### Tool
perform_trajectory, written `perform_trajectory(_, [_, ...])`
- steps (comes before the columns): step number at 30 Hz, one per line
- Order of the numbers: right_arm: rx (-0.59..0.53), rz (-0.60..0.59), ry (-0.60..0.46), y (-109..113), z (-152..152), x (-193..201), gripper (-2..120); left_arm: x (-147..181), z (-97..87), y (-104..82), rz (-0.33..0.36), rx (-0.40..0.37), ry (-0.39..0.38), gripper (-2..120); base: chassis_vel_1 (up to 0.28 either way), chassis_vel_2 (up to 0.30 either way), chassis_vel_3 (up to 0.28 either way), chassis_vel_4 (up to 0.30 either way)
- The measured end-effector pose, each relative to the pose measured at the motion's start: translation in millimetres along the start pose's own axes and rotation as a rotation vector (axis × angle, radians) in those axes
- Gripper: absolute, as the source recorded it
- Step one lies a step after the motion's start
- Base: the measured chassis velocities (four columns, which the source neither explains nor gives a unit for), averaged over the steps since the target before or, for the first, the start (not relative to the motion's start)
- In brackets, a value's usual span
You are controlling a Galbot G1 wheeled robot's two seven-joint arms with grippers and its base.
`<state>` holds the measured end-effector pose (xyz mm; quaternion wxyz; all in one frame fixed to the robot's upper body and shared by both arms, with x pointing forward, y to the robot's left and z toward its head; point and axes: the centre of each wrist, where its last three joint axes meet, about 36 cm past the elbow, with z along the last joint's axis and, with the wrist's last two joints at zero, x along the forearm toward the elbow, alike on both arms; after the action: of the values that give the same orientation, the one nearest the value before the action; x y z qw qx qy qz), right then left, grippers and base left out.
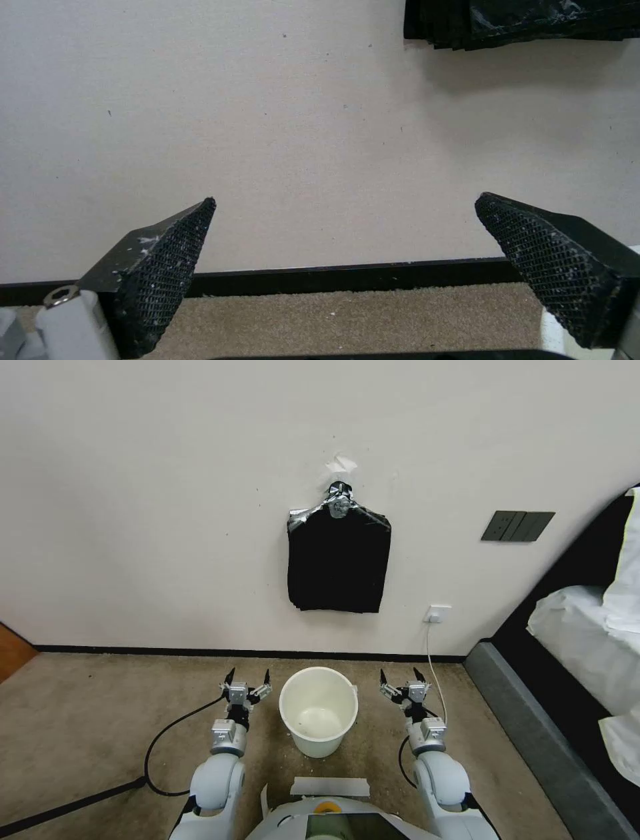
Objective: Place a trash bag onto the trash bin.
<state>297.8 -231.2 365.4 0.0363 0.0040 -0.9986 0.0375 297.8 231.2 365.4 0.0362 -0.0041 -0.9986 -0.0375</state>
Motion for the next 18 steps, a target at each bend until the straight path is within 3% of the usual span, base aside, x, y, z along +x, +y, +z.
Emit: perform_trajectory(18, [0.0,0.003,-0.003,0.3,0.8,1.2,100,0.0,0.1,0.3,-0.002,0.0,-0.005,100,0.0,0.0,0.0,0.0])
